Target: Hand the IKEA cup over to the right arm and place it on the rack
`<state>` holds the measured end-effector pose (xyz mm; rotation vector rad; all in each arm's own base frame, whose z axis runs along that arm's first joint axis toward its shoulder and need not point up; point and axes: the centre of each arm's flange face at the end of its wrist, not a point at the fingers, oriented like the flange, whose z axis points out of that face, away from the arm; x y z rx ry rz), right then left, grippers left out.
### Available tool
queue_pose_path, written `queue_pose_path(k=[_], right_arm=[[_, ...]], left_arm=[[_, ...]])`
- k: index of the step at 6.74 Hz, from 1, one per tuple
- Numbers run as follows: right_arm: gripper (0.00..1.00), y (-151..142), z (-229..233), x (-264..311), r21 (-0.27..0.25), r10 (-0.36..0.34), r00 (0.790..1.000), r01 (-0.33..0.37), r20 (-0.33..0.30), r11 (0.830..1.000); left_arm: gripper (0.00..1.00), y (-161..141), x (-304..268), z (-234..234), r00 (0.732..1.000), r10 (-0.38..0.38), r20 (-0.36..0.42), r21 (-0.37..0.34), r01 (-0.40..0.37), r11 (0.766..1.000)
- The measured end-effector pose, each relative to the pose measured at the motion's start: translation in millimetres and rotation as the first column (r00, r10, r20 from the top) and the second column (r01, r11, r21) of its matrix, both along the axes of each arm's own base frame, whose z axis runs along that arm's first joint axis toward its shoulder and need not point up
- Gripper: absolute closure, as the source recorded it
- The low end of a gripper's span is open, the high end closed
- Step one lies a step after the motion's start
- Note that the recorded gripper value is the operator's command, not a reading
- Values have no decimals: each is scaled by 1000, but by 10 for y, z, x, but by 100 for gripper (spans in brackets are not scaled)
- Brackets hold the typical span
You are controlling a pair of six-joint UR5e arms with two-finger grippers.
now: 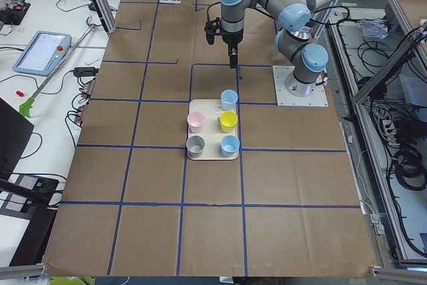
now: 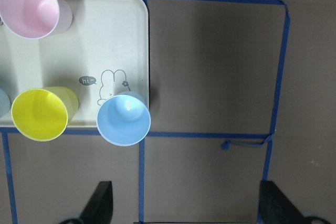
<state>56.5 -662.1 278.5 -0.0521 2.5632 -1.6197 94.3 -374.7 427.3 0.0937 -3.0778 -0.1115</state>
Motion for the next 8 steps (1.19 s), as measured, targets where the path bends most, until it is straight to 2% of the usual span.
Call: queue_pose_path(k=[1,4,7,8], right_arm=[[0,0,-3,-1,2,-5,1000,5,8,1000],[0,0,114,-4,-14,-11,1000,12,9,1000],[0,211,788,170,-108,9,1000,-9,4,994],[0,377,1056,358,-141,28,999,-22,37,990]], left_arm=[[3,93,10,-115,1000,4,5,-9,-4,1000],[3,121,22,-622,1000,7,24,-38,-6,999],[4,165,-7,-1299,999,1,36,-56,1,998],[4,147,6,-1466,999,-21,28,-44,23,999]])
